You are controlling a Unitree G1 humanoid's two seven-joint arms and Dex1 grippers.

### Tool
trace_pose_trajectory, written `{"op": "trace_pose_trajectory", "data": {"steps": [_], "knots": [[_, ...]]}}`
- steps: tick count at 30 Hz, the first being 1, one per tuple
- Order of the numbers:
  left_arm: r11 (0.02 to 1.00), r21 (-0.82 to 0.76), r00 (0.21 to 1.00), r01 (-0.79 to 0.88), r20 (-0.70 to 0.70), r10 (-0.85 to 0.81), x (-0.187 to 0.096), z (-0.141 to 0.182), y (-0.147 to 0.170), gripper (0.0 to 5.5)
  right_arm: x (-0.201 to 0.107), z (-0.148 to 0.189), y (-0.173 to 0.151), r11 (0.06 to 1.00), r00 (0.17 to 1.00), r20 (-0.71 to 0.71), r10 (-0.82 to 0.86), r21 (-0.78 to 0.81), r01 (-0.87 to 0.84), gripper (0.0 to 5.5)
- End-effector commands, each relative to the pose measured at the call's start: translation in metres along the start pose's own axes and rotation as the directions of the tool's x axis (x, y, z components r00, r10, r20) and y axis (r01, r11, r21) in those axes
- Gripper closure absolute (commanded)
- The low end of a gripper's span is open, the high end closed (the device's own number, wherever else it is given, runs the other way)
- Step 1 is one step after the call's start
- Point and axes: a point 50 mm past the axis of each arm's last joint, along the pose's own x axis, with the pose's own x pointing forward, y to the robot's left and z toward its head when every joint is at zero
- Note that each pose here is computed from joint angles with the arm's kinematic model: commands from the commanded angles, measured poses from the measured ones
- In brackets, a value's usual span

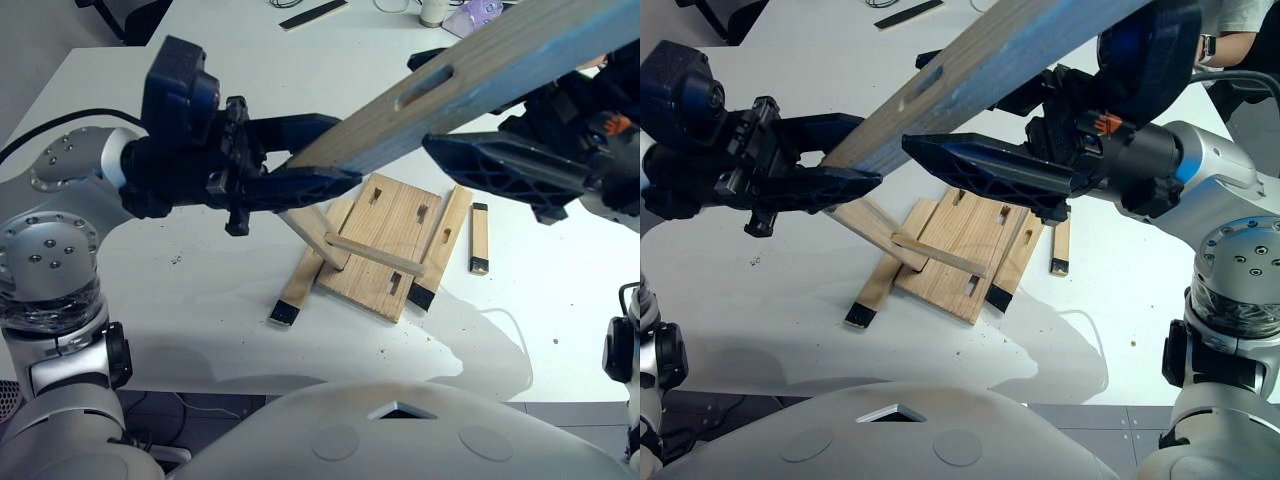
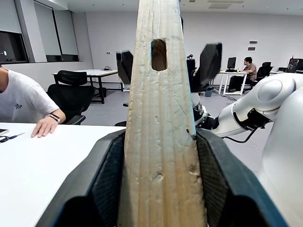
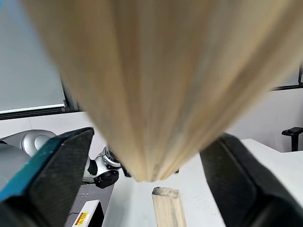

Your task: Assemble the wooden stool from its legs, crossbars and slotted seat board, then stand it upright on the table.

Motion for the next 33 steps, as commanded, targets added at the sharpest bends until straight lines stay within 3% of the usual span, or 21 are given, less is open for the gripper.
{"op": "trace_pose_trajectory", "data": {"steps": [1, 7, 17, 18, 28, 33], "knots": [[1.0, 0.007, 1.0, 0.009, -0.003, -0.009, 0.002, -0.001, -0.001, 3.47, 0.003, 0.0, 0.001, 1.0, 1.0, -0.028, 0.013, -0.028, -0.014, 2.46], [1.0, 0.003, 1.0, -0.004, 0.02, 0.004, 0.001, 0.001, 0.001, 3.47, 0.001, -0.005, -0.001, 0.999, 0.997, -0.072, 0.01, -0.051, -0.013, 3.45], [0.997, -0.01, 0.997, -0.072, -0.001, 0.072, 0.001, 0.0, 0.009, 3.47, 0.0, -0.001, -0.002, 0.996, 0.998, -0.058, -0.002, -0.095, -0.003, 3.45], [0.996, -0.014, 0.996, -0.087, 0.001, 0.087, 0.002, 0.001, 0.012, 3.11, 0.0, 0.0, -0.003, 0.995, 0.999, -0.05, -0.008, -0.101, 0.003, 3.45], [0.983, 0.037, 0.98, -0.182, 0.084, 0.179, -0.007, 0.028, 0.026, 1.75, -0.011, 0.016, -0.02, 0.971, 0.989, 0.021, -0.144, -0.188, 0.146, 3.46], [0.898, 0.073, 0.898, -0.435, 0.109, 0.426, -0.037, 0.032, 0.065, 1.28, -0.025, 0.023, -0.027, 0.94, 0.97, 0.027, -0.242, -0.242, 0.242, 3.46]]}}
